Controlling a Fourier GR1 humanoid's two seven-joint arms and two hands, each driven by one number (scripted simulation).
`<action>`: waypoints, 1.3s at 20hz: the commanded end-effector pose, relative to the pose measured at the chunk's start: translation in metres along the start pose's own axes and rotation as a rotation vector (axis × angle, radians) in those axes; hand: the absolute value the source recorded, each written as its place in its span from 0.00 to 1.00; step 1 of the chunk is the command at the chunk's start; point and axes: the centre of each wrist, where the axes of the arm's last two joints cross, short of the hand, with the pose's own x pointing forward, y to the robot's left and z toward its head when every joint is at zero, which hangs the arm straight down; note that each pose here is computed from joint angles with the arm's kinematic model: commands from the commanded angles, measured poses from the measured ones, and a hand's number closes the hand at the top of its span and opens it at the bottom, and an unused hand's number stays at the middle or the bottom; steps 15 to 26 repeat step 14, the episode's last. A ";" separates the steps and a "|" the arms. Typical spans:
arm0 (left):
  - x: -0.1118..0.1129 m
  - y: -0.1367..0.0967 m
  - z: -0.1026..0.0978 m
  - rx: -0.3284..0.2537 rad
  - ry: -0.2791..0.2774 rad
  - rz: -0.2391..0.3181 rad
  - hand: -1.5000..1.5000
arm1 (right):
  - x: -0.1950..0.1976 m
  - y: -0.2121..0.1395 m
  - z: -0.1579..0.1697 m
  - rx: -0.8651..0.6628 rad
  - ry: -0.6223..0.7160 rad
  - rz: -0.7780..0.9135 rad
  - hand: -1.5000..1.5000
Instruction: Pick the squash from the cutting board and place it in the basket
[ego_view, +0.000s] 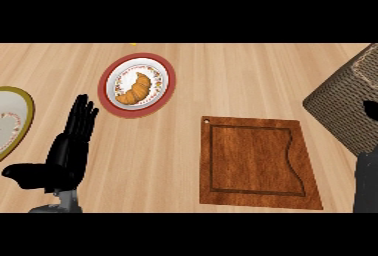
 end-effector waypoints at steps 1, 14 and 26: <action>-0.010 -0.005 0.012 -0.004 0.014 0.011 0.50 | -0.013 -0.023 -0.010 -0.105 0.121 0.007 0.00; -0.020 0.001 -0.004 -0.004 0.006 0.001 0.50 | -0.066 -0.152 0.015 -0.070 0.074 -0.224 0.00; -0.020 0.001 -0.004 -0.004 0.006 0.001 0.50 | -0.066 -0.152 0.015 -0.070 0.074 -0.224 0.00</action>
